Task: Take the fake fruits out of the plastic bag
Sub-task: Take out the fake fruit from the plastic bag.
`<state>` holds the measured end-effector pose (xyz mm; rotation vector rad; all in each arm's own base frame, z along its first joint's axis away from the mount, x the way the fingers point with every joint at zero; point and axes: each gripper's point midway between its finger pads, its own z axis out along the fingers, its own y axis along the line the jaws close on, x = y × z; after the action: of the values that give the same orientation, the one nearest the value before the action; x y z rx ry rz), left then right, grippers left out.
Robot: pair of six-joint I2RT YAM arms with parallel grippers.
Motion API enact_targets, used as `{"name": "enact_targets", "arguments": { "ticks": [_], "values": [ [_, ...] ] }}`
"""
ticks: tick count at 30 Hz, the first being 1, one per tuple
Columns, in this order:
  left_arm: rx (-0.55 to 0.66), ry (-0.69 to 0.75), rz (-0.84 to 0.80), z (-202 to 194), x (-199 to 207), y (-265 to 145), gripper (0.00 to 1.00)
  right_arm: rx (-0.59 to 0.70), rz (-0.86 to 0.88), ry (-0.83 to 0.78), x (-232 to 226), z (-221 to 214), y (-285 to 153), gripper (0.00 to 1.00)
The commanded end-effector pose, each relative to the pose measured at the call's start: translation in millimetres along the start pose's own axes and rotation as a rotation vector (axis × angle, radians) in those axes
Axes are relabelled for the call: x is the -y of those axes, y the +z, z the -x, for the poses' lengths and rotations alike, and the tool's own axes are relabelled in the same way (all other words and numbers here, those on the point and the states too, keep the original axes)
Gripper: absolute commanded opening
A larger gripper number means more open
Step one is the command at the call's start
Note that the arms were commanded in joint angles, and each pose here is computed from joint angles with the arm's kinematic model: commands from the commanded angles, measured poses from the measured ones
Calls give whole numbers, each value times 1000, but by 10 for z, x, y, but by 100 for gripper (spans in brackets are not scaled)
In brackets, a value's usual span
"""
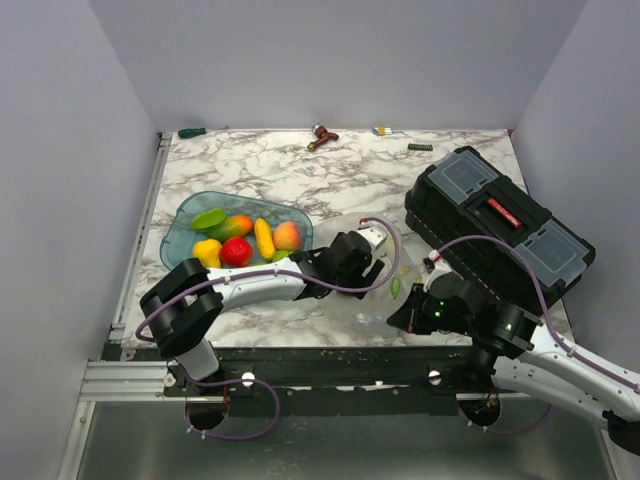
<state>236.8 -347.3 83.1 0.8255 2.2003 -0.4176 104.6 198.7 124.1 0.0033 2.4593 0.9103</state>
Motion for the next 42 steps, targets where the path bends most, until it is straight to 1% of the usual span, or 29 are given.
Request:
{"name": "enact_targets", "arguments": {
  "ticks": [1,2,4,5,8,10,11,12,15,16,19,22,24,26,30,33,39,42],
  "values": [
    [-50,43,-20,-189,50,78,78,-6,23,-3,-44,-11,17,1],
    [-61,43,-14,-223,40,99,79,-4,24,-2,-44,-8,14,1],
    [-90,55,14,-310,-6,174,86,-2,26,-1,-46,-6,10,1],
    [-96,62,23,-338,-20,218,87,-3,26,-1,-43,-9,11,1],
    [-128,92,29,-411,-22,358,87,-5,28,-1,-48,-11,15,1],
    [-148,97,34,-432,-16,423,84,-4,26,-2,-54,-4,16,1],
    [-149,94,38,-427,-15,439,82,-3,26,-2,-56,0,13,1],
    [-151,87,42,-434,-16,458,78,-2,24,-1,-56,4,15,1],
    [-147,79,58,-392,-26,430,63,1,30,2,-73,12,8,1],
    [-138,77,60,-350,-27,402,57,0,33,4,-80,12,8,1],
    [-107,72,43,-187,6,258,44,0,29,1,-69,9,10,1],
    [-65,63,7,4,63,83,35,1,21,-3,-56,13,20,1],
    [-43,52,-15,118,95,-40,32,0,20,-3,-55,10,31,1],
    [-17,37,-42,240,140,-170,26,2,24,-1,-58,10,42,1],
    [44,5,-132,471,269,-468,24,2,23,4,-41,-3,66,1],
    [95,-24,-213,616,360,-696,21,10,22,7,-37,8,80,1],
    [180,-115,-511,803,584,-1177,20,26,19,1,-66,62,102,1],
    [193,-152,-694,807,685,-1397,20,36,16,-1,-82,94,110,1]
  ]
}}
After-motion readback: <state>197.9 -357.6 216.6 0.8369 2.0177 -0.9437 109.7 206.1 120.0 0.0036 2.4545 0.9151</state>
